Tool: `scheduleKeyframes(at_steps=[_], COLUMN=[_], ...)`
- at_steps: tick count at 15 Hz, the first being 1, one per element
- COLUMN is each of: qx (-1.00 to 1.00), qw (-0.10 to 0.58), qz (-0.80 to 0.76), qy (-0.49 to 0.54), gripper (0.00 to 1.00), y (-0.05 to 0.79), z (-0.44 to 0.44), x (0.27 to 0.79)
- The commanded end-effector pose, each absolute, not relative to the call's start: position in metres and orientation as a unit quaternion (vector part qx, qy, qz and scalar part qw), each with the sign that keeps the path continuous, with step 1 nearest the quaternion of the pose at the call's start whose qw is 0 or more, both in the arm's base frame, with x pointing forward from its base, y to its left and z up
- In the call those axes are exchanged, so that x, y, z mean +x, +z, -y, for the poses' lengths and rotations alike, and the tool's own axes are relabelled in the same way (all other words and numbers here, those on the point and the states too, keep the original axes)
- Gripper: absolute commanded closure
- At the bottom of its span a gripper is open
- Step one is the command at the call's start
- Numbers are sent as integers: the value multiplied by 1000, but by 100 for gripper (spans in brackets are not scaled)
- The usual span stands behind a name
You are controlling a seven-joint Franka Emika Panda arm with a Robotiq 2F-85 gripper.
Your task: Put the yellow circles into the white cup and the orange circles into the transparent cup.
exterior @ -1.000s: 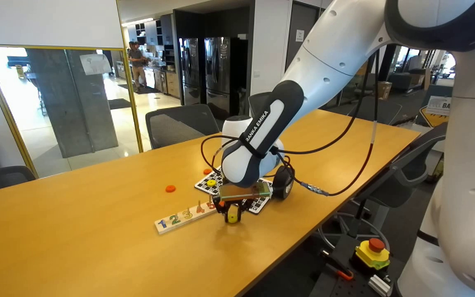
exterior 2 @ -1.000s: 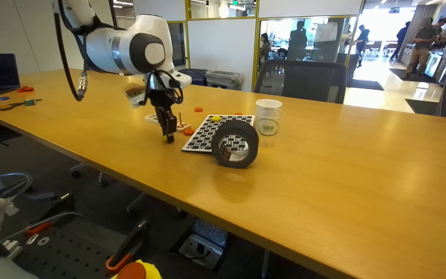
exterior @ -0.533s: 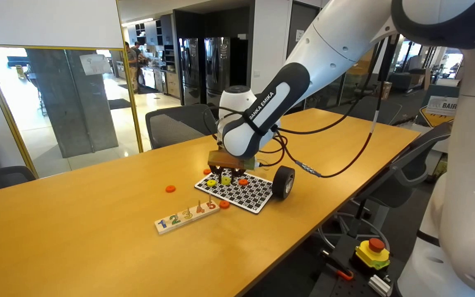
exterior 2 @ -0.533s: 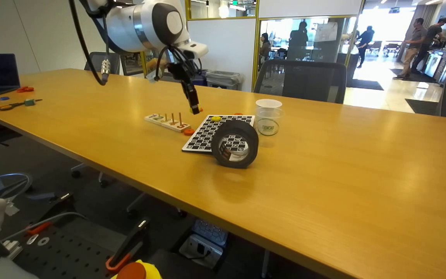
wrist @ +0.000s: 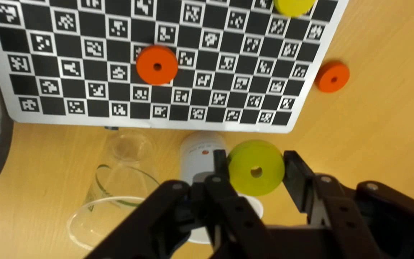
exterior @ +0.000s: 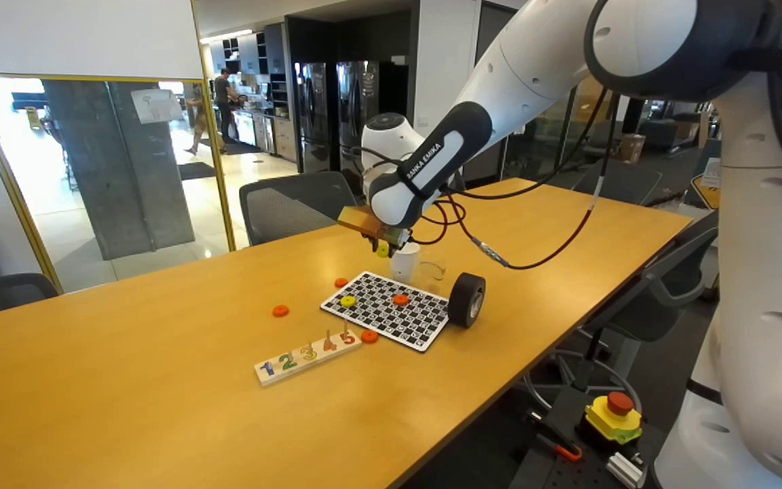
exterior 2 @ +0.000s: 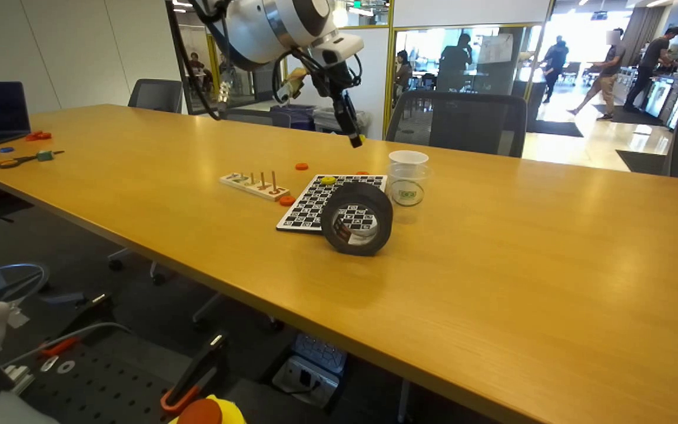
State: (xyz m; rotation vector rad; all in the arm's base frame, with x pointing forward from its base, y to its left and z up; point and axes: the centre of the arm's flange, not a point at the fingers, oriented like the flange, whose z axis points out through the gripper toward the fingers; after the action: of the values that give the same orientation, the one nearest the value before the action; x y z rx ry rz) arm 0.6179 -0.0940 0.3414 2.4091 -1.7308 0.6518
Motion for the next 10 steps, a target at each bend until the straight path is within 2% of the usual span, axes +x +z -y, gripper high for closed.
scheduleKeyframes(at_steps=[1,10], qx=[730,669], qw=[91,126], qz=[633,688], qy=[240,250], gripper=[80,80], y=[336,327], z=[124,165], x=[645,667])
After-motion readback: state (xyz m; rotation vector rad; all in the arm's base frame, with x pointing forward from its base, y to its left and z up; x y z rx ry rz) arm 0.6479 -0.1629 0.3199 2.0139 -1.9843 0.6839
